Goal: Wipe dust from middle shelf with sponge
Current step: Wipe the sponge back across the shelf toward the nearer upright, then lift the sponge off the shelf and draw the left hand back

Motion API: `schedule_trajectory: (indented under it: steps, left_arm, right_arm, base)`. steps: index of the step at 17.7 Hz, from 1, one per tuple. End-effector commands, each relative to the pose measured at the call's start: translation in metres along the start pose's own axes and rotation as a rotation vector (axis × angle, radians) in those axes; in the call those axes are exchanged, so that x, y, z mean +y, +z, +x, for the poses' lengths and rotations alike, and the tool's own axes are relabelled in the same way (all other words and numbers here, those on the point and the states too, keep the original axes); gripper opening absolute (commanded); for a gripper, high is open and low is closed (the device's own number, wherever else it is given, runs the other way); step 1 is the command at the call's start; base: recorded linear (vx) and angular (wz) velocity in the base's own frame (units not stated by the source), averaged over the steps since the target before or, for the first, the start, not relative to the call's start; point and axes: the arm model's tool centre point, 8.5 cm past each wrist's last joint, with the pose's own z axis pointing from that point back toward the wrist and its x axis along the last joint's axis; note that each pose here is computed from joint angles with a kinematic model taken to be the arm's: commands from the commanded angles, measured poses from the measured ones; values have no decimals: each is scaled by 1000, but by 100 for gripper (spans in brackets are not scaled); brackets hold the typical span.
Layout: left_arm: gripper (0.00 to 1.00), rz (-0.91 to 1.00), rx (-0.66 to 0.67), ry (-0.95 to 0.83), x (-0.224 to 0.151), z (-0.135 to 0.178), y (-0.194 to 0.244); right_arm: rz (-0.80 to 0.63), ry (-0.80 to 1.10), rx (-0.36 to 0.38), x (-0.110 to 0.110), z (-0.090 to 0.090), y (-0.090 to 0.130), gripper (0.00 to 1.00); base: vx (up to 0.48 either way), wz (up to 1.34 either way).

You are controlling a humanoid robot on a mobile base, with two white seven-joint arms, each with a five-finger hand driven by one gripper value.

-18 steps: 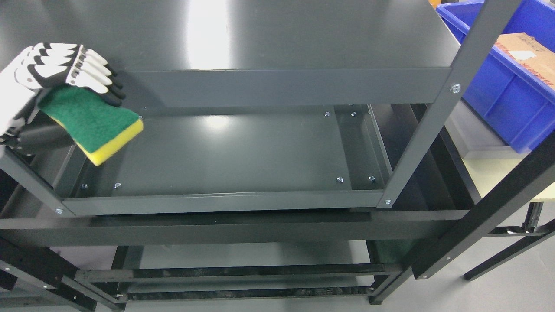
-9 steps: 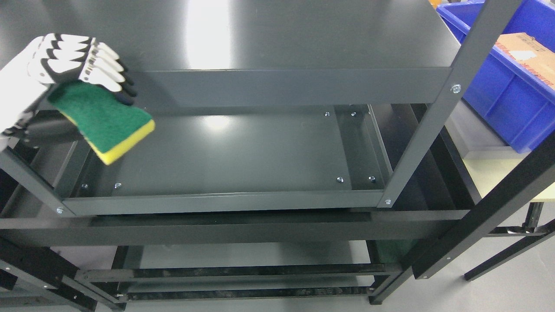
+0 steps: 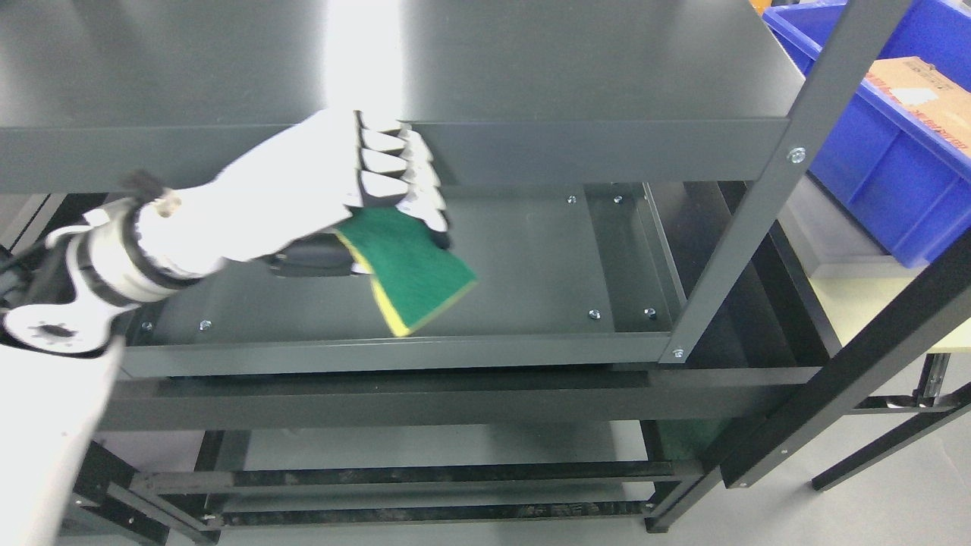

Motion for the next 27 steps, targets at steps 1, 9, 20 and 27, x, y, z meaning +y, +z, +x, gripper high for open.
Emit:
schedule_trajectory:
  steps: [1, 9, 20, 27]
  left_arm:
    - [0, 80, -153, 68, -54, 15, -122]
    - [0, 44, -141, 116, -90, 19, -131]
    - [0, 381, 317, 602, -207, 37, 22]
    - [0, 825, 752, 714, -162, -15, 132]
  right_arm:
    - [-9, -2, -22, -10, 10, 0, 100]
    - [-9, -2, -22, -10, 10, 0, 100]
    - [-9, -2, -22, -10, 10, 0, 100]
    - [-10, -1, -22, -10, 10, 0, 100]
  base:
    - [0, 0]
    - [0, 0]
    - [0, 0]
    - [0, 0]
